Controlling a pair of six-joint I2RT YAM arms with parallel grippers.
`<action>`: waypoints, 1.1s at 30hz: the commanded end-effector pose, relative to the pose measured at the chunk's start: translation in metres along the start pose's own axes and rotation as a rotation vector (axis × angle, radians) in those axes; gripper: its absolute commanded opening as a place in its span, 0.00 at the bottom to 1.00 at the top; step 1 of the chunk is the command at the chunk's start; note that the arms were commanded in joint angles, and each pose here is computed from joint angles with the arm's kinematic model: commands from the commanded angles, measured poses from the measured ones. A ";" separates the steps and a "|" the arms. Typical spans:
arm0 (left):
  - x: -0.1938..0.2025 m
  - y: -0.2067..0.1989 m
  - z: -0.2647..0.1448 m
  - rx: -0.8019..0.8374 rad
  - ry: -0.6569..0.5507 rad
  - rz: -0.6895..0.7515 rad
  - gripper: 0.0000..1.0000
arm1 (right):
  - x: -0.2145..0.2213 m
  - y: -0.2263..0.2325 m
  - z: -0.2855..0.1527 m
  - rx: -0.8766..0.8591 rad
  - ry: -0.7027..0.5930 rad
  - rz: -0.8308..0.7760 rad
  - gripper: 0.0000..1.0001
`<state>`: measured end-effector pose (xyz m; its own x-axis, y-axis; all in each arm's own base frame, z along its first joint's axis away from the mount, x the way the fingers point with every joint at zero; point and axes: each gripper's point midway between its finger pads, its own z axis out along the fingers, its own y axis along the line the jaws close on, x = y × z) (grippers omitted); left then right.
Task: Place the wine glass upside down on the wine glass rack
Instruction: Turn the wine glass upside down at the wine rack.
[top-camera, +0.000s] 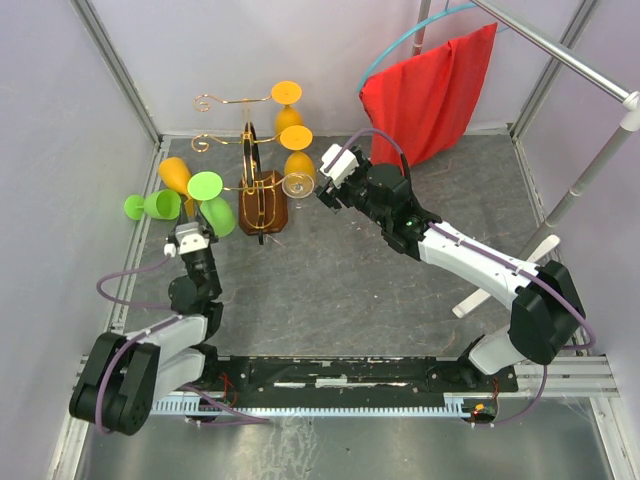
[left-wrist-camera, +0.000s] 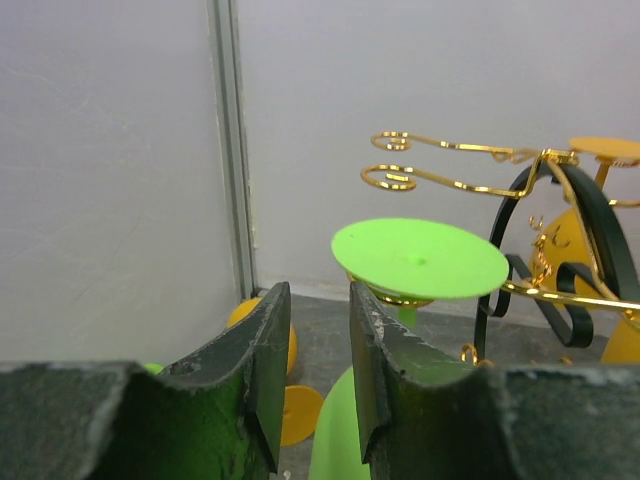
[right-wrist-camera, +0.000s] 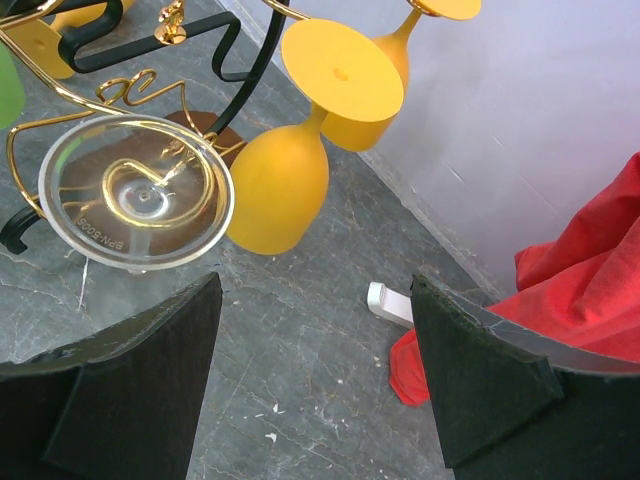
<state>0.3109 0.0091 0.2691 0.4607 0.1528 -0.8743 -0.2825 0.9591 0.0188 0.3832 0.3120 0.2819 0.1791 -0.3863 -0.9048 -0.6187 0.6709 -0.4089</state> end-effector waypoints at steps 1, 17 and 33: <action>-0.031 0.007 -0.003 0.006 -0.100 -0.018 0.37 | -0.023 -0.009 -0.007 0.020 -0.072 0.016 0.84; -0.059 0.012 -0.017 0.084 -0.018 -0.018 0.45 | -0.048 -0.008 -0.005 -0.032 -0.101 0.050 0.83; -0.116 -0.011 0.054 0.111 0.135 -0.048 0.65 | -0.090 -0.016 -0.010 -0.110 0.027 0.167 0.84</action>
<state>0.2929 -0.0069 0.3874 0.4019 0.1067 -0.9094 -0.1507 0.9873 0.0492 0.3728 0.3291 0.3652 0.1354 -0.3059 -0.9424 -0.6993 0.6443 -0.3096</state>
